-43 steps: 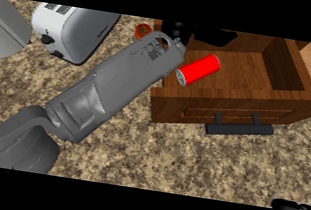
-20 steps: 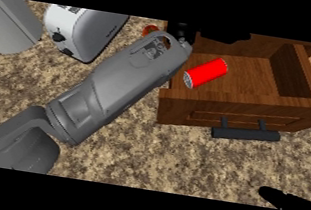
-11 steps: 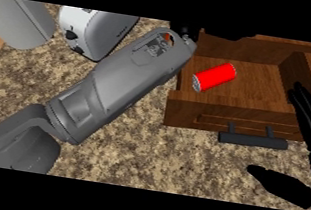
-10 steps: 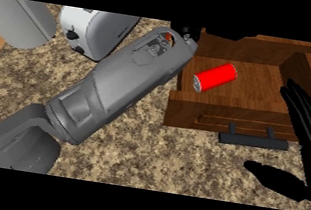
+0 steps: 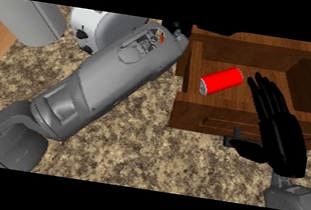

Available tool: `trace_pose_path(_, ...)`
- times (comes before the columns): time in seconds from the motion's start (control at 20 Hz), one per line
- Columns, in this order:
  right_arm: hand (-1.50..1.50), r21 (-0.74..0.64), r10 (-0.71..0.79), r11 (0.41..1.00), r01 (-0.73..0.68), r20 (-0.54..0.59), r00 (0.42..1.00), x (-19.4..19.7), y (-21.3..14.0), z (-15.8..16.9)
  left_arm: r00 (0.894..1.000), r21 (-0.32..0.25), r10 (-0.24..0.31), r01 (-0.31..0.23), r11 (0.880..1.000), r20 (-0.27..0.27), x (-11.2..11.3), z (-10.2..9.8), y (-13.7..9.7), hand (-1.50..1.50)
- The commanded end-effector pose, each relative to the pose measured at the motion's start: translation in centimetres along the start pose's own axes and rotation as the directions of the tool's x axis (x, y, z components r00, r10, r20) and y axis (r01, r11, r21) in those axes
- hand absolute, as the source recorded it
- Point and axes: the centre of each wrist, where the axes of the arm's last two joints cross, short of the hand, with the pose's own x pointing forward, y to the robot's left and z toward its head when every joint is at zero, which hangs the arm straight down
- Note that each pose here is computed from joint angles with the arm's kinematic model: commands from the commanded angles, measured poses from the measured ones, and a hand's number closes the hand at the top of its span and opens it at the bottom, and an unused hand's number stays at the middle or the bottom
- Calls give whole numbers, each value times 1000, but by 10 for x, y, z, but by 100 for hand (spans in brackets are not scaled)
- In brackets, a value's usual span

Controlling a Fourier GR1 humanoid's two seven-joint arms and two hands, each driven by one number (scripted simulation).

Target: Pick up the can, place it into the drawer and close the drawer

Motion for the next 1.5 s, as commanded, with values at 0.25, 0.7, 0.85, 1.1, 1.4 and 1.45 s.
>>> trace_pose_path(0.25,-150,-20,49,998,-51,-73,996,-37,35,-30,1000,-10,-7,7,1000,-8,16,-4,50,-150)
trace_pose_path(0.7,-150,-9,155,988,-157,-94,983,-35,83,-58,1000,-19,-10,9,1000,-10,9,5,80,-150)
trace_pose_path(0.85,-150,-33,172,984,-176,-93,981,-50,81,-65,999,-27,-19,18,999,-32,9,2,100,-150)
trace_pose_path(1.1,-150,-109,171,977,-185,-122,978,-44,87,-92,999,5,-20,21,1000,-39,12,-1,126,-150)
trace_pose_path(1.4,-150,-151,195,965,-215,-137,971,-42,71,-134,998,-14,-26,25,1000,-65,-17,26,124,-150)
trace_pose_path(1.45,-150,-155,207,962,-224,-118,971,-37,78,-134,998,-40,-19,17,999,-56,-6,25,120,-150)
